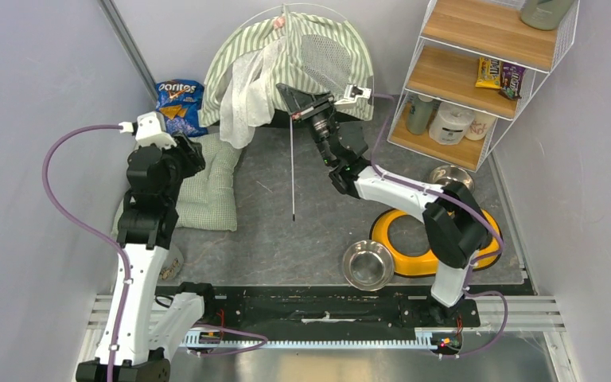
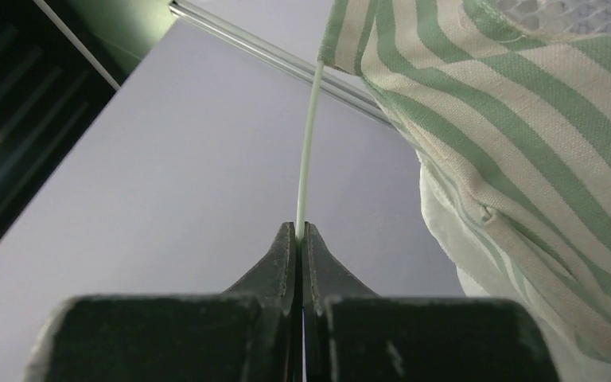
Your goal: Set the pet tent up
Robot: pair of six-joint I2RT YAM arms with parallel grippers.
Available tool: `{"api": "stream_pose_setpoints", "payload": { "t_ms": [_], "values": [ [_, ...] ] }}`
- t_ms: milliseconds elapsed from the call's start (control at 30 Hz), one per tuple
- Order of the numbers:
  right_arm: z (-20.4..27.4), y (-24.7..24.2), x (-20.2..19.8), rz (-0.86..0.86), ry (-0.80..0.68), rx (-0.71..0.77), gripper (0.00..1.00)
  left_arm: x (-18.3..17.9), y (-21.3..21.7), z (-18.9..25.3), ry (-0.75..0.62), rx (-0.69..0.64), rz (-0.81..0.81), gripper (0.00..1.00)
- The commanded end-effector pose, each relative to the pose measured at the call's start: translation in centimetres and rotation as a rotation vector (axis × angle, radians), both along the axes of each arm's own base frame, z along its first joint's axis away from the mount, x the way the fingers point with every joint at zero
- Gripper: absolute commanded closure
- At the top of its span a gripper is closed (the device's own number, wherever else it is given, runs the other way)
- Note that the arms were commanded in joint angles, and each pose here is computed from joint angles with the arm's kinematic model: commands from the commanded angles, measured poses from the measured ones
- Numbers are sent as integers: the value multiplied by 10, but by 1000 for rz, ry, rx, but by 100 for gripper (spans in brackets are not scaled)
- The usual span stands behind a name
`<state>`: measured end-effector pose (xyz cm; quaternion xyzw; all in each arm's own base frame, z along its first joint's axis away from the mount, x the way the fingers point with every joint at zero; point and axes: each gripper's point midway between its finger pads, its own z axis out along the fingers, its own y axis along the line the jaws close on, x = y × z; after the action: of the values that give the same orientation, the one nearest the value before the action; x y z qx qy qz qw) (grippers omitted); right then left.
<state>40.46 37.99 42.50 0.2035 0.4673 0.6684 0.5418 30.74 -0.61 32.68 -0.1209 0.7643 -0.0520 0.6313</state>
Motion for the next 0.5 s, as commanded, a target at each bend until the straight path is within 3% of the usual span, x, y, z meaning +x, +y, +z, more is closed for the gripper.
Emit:
{"api": "stream_pose_setpoints", "payload": {
  "t_ms": [0, 267, 367, 467],
  "values": [
    [-10, 29, -8, 0, -115, -96, 100, -14, 11, 22, -58, -29, 73, 43],
    [-135, 95, -36, 97, -45, -254, 100, -12, 9, 13, -44, -43, 71, 43],
    [-156, 101, -55, 121, -20, -336, 99, -12, 10, 14, -43, -33, 69, 43],
    [-170, 94, -64, 131, 15, -428, 73, -11, 9, 13, -42, -26, 61, 43]
  ]
}}
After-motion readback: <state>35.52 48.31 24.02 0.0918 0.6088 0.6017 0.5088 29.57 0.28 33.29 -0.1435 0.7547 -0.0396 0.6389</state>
